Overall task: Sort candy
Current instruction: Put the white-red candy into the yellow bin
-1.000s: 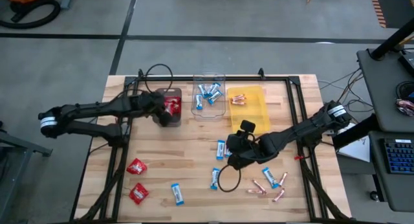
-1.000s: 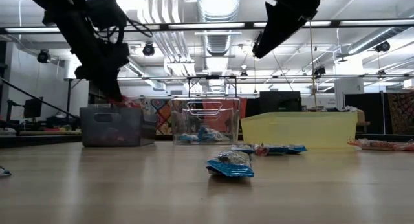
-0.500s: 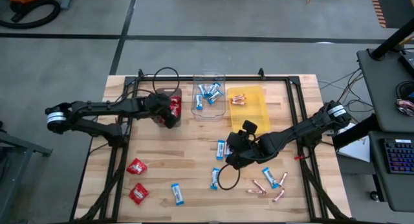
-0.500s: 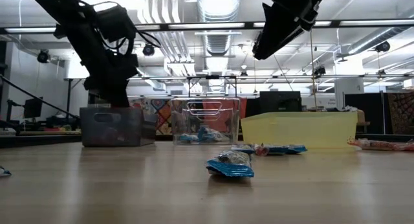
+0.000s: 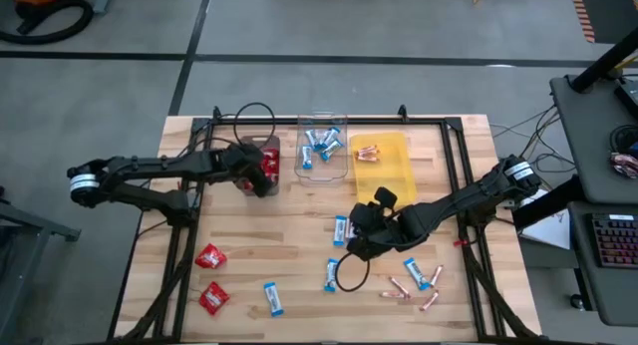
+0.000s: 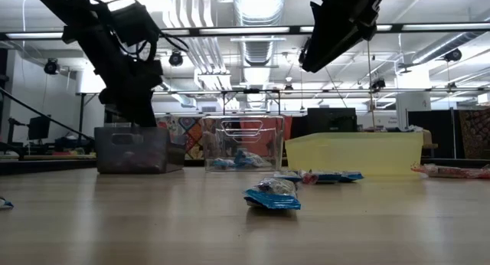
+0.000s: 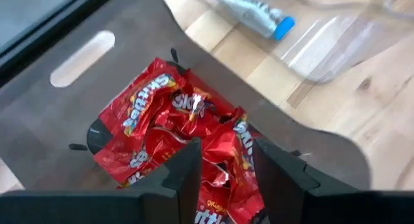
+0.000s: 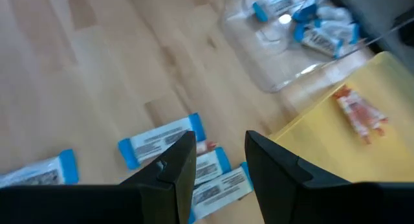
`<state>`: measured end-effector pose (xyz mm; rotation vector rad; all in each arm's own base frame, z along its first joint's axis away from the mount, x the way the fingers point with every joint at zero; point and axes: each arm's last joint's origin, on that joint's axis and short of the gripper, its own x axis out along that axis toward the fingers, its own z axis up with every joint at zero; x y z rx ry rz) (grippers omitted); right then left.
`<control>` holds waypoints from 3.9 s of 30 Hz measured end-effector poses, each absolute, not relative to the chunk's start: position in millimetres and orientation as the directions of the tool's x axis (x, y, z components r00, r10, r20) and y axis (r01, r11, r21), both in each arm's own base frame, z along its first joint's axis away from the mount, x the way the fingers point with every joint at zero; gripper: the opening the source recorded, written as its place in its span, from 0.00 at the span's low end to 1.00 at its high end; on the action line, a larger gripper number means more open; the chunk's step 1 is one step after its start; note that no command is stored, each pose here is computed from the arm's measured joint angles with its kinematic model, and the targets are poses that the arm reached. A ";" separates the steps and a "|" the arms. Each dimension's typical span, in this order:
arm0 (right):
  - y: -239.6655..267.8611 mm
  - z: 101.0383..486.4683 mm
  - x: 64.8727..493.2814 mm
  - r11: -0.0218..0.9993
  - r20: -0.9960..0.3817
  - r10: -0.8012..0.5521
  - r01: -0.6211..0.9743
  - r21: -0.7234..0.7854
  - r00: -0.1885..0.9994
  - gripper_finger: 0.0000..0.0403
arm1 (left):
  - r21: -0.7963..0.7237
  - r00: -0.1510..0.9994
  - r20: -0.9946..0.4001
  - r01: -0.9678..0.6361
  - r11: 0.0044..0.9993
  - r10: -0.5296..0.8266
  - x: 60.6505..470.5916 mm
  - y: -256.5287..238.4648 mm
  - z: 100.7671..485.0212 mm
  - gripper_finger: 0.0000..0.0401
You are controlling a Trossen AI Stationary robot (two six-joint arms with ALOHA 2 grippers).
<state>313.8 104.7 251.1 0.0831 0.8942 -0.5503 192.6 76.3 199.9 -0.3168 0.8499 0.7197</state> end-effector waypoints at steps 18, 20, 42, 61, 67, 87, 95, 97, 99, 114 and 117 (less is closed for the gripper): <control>121.0 253.0 313.8 0.872 -0.907 0.076 0.414 0.262 0.414 0.31 | -0.104 0.830 -0.466 -0.396 0.912 0.308 197.5 4.9 251.8 0.31; 124.0 251.1 311.7 0.852 -0.913 0.126 0.430 0.300 0.388 0.31 | -0.092 0.844 -0.444 -0.376 0.922 0.300 198.8 -2.1 253.4 0.31; 150.7 210.1 265.9 0.649 -0.982 0.168 0.740 0.175 0.085 0.31 | -0.087 0.882 -0.408 -0.296 0.951 0.237 202.2 -22.1 255.2 0.31; 165.9 169.8 255.5 0.593 -0.959 0.259 0.764 0.254 0.118 0.31 | -0.051 0.854 -0.461 -0.298 0.953 0.242 212.1 -23.7 242.7 0.31; 176.6 147.2 265.5 0.671 -0.964 0.266 0.713 0.203 0.025 0.31 | -0.049 0.852 -0.464 -0.298 0.953 0.242 215.9 -24.3 239.9 0.31; 180.3 149.8 287.2 0.775 -0.989 0.148 0.620 0.122 0.010 0.02 | -0.053 0.856 -0.457 -0.297 0.953 0.242 216.1 -24.3 240.8 0.31; 150.1 198.5 303.6 0.851 -0.997 0.011 0.522 0.051 0.079 0.02 | -0.057 0.860 -0.450 -0.295 0.954 0.239 216.5 -24.6 241.4 0.31; 138.2 213.8 309.8 0.872 -0.993 -0.032 0.490 0.028 0.113 0.02 | -0.057 0.860 -0.451 -0.294 0.954 0.239 216.5 -24.6 241.4 0.31; 124.0 229.0 315.0 0.893 -0.987 -0.076 0.450 -0.006 0.139 0.02 | -0.057 0.861 -0.450 -0.294 0.954 0.238 216.5 -24.6 241.5 0.31; -25.0 252.9 335.2 0.968 -0.970 -0.232 -0.077 -0.237 0.068 0.02 | -0.060 0.863 -0.447 -0.293 0.954 0.236 216.8 -24.7 241.8 0.31; -59.9 242.4 332.8 0.960 -0.967 -0.245 -0.121 -0.252 0.072 0.02 | -0.060 0.862 -0.448 -0.293 0.954 0.236 216.8 -24.7 241.7 0.31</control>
